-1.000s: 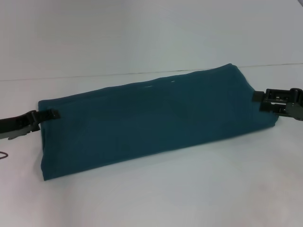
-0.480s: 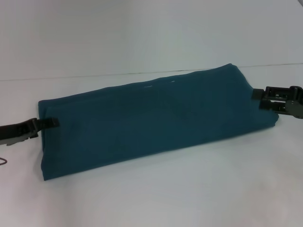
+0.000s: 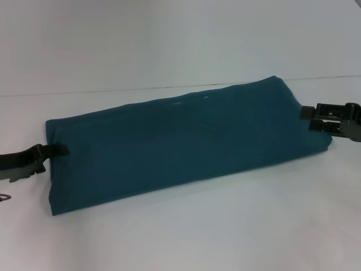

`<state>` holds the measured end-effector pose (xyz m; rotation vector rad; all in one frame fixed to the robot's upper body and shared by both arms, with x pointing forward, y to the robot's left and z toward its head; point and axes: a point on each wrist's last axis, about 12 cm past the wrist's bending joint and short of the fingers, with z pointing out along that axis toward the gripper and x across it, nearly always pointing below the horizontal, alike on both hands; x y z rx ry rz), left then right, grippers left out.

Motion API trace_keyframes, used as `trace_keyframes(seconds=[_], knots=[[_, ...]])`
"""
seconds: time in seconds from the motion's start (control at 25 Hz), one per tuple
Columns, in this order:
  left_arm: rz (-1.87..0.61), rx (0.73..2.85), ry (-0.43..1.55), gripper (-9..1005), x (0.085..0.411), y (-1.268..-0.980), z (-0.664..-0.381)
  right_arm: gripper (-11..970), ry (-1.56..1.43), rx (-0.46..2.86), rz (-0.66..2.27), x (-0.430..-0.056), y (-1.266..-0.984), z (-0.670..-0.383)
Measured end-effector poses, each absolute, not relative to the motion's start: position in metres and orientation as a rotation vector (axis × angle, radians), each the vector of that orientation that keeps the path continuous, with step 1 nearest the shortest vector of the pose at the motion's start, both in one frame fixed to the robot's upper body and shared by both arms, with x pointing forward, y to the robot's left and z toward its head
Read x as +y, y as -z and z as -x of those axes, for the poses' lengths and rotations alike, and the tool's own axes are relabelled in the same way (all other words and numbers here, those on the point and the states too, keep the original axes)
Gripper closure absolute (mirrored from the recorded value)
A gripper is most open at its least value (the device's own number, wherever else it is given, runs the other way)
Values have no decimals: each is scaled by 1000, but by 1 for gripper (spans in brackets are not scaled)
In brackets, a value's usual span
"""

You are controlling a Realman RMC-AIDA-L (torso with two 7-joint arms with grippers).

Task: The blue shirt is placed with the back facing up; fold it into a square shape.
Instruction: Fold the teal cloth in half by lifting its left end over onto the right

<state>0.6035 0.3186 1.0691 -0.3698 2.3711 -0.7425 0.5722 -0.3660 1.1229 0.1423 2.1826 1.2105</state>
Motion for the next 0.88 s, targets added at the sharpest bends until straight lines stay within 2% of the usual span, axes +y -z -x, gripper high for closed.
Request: trace_keyframes(seconds=[0.36,0.88], knots=[[448,2365,770,140,315,-1067,-603,328,-1208,2183,-149,-367,-1122,-571],[431,2370,753,204,310,-1063,-604,332,-1208,2182,-148,-367,-1122,-571]])
